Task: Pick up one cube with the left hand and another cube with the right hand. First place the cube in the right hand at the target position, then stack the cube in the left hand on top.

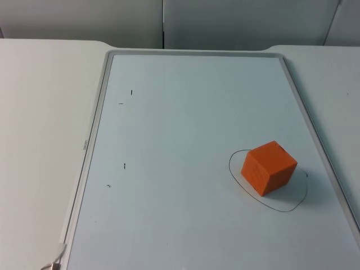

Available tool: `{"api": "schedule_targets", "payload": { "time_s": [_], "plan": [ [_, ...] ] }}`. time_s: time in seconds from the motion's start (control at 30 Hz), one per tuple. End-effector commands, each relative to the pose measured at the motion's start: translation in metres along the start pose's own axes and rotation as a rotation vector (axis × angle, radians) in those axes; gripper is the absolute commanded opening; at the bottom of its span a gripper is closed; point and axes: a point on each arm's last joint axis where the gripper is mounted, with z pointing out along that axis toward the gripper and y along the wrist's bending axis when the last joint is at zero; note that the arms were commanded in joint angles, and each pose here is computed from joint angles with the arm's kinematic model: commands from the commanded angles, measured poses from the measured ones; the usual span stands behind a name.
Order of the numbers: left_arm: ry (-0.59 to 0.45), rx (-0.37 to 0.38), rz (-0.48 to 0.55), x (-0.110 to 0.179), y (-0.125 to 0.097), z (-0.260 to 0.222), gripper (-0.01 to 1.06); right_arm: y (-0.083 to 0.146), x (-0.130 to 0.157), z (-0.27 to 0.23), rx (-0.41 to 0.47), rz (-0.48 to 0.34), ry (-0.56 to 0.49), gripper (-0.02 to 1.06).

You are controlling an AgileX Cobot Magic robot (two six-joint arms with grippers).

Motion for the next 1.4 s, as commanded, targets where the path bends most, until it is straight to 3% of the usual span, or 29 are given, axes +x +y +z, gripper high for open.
{"api": "schedule_targets", "payload": {
  "time_s": [0.0, 0.37, 0.57, 0.77, 0.87, 0.97, 1.07, 1.37],
  "plan": [
    [-0.015, 0.039, 0.010, -0.008, 0.000, 0.011, 0.00, 0.001, 0.005, 0.000, -0.004, -0.003, 0.010, 1.01],
    [0.018, 0.276, 0.059, -0.044, 0.003, 0.079, 0.00, 0.003, 0.015, 0.041, -0.039, 0.042, 0.115, 1.01],
    [0.014, 0.308, 0.115, -0.068, -0.004, 0.102, 0.00, 0.002, 0.017, 0.061, -0.045, 0.032, 0.144, 1.01],
    [0.063, 0.383, 0.206, -0.093, -0.033, 0.150, 0.00, 0.002, 0.016, 0.067, -0.040, 0.033, 0.131, 1.01],
    [0.130, 0.440, 0.278, -0.104, -0.060, 0.189, 0.00, 0.002, 0.015, 0.067, -0.038, 0.033, 0.122, 1.01],
    [0.164, 0.444, 0.305, -0.113, -0.076, 0.215, 0.00, 0.002, 0.015, 0.067, -0.038, 0.033, 0.122, 1.01],
    [0.261, 0.437, 0.320, -0.119, -0.092, 0.265, 0.00, 0.002, 0.016, 0.067, -0.039, 0.033, 0.124, 1.01],
    [0.390, 0.401, 0.342, -0.123, -0.104, 0.336, 0.00, 0.002, 0.016, 0.067, -0.038, 0.032, 0.124, 1.01]
  ]
}}
